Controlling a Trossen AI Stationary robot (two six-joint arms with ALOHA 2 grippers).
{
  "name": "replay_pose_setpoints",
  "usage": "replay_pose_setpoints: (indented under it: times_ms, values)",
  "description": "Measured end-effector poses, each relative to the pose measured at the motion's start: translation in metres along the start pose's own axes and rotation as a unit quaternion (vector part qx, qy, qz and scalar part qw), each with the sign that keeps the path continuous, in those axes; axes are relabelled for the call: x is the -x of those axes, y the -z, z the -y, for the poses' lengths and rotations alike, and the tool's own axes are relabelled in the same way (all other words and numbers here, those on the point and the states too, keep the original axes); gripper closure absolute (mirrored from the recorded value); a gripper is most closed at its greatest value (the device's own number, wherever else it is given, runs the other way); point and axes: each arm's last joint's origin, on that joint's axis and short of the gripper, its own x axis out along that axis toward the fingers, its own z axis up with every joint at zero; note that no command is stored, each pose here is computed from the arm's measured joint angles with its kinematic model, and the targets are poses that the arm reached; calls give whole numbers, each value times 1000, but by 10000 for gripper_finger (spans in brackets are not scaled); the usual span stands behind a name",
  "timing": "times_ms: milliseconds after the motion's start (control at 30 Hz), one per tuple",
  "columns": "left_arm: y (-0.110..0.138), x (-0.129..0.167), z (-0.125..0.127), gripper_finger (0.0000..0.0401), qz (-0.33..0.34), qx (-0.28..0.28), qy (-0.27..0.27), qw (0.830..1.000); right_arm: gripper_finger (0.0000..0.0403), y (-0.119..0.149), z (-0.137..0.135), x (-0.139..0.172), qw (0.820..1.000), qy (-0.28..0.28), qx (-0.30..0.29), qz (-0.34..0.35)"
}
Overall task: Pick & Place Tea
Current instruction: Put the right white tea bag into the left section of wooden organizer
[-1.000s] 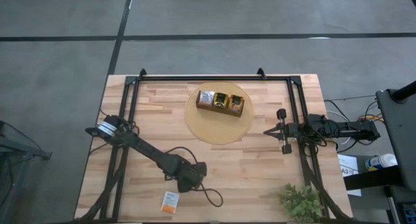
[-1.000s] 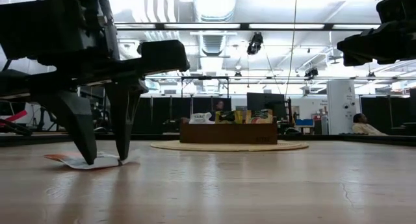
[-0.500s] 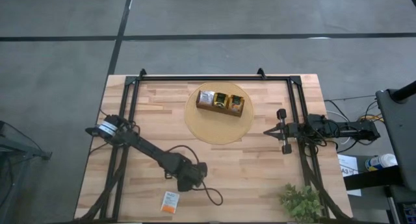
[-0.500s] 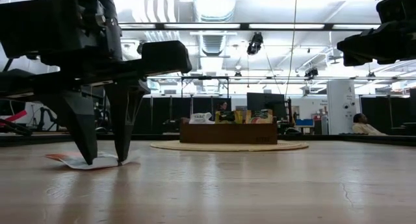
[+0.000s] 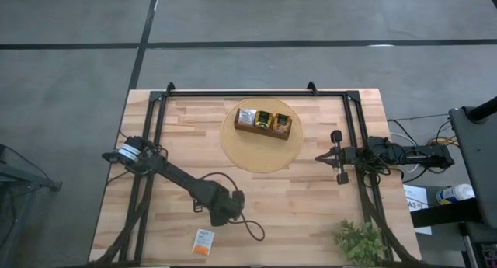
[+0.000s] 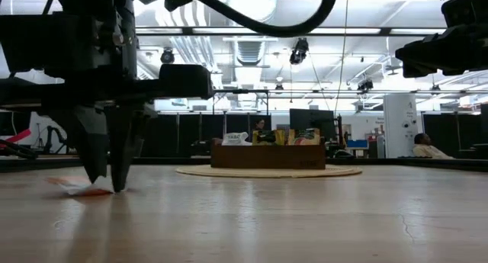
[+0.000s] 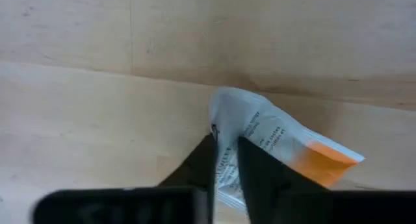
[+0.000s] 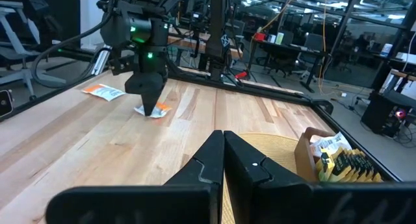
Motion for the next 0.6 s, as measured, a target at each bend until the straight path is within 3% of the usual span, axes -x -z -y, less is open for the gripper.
replay_pose_setpoints:
  times_ms: [100, 333, 500, 600]
  values:
    - [0, 0, -1, 389, 2, 4, -4, 1000, 394, 0, 0, 0, 1000, 0, 0, 0]
    - [0, 5, -4, 399, -4, 23, -22, 999, 394, 0, 0, 0, 1000, 0, 0, 0]
    - [11, 23, -14, 400, -26, 94, -74, 992, 394, 0, 0, 0, 1000, 0, 0, 0]
    - [22, 48, -20, 401, -28, 142, -128, 981, 394, 0, 0, 0, 1000, 0, 0, 0]
